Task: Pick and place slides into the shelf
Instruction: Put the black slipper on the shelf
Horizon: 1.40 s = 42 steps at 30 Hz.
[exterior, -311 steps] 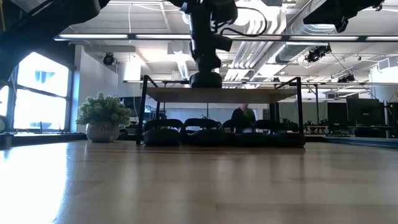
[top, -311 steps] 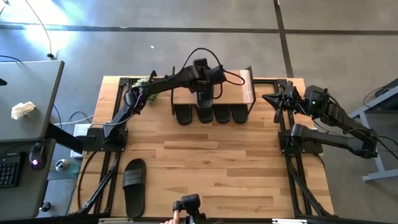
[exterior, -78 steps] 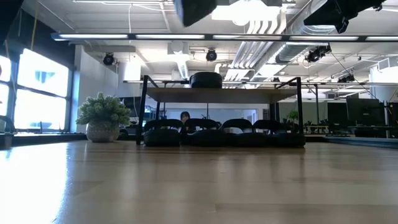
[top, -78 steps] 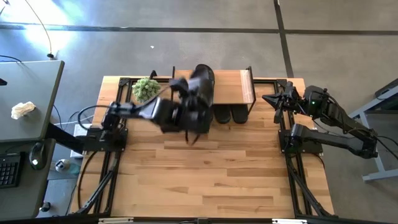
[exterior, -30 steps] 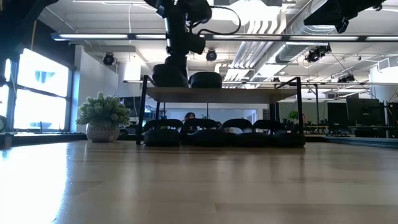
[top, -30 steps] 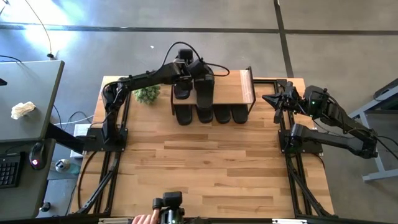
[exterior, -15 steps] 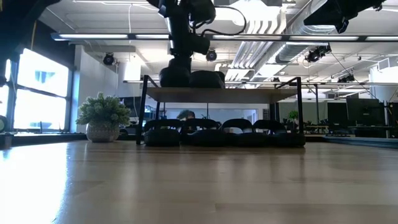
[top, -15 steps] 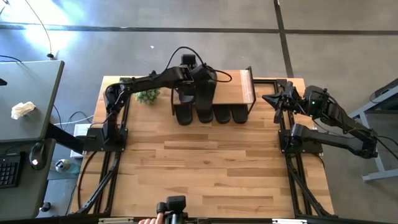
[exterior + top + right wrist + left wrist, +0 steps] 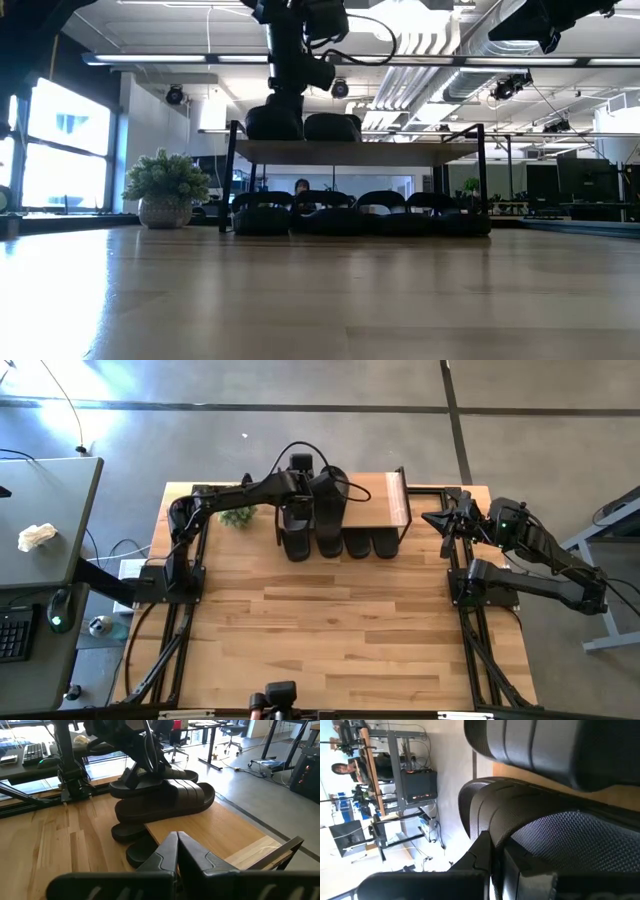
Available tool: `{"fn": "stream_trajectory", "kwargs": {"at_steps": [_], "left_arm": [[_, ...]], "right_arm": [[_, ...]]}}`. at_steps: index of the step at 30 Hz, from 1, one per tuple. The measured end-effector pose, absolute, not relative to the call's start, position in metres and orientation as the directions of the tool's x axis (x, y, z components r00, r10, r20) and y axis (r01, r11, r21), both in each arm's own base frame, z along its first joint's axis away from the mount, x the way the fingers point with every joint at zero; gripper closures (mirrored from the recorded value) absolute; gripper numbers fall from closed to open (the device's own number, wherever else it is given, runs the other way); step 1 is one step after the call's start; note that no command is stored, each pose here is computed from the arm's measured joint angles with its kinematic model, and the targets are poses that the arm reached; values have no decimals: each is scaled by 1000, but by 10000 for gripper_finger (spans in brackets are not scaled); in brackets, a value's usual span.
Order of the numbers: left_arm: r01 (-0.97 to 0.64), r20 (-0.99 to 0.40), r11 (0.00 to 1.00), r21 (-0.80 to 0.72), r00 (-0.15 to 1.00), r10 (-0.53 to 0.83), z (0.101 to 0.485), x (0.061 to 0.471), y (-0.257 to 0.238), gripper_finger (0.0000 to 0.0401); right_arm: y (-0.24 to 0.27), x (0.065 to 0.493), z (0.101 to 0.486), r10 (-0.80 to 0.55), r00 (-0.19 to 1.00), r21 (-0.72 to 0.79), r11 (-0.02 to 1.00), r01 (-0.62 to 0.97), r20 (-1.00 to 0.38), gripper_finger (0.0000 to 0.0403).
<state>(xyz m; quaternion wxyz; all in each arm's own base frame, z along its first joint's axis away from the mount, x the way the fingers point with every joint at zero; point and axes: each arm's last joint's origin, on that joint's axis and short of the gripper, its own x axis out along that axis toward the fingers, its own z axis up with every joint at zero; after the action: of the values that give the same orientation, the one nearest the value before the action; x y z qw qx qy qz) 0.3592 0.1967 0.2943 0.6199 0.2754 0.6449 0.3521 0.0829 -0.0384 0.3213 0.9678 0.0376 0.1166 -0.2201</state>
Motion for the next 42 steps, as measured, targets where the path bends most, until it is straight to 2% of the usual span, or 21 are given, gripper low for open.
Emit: {"fn": "stream_trajectory", "kwargs": {"at_steps": [22, 35, 42], "left_arm": [[-108, -624, 617, 779, -51, 780, 294, 364, 187, 397], [-161, -628, 614, 773, -50, 777, 295, 363, 187, 301], [-173, -621, 606, 776, -41, 783, 309, 365, 179, 248]], "right_arm": [[-38, 83, 321, -418, 876, 21, 900, 435, -242, 403], [-38, 83, 321, -417, 876, 21, 900, 435, -242, 403], [-38, 83, 321, -417, 876, 21, 900, 435, -242, 403]]}}
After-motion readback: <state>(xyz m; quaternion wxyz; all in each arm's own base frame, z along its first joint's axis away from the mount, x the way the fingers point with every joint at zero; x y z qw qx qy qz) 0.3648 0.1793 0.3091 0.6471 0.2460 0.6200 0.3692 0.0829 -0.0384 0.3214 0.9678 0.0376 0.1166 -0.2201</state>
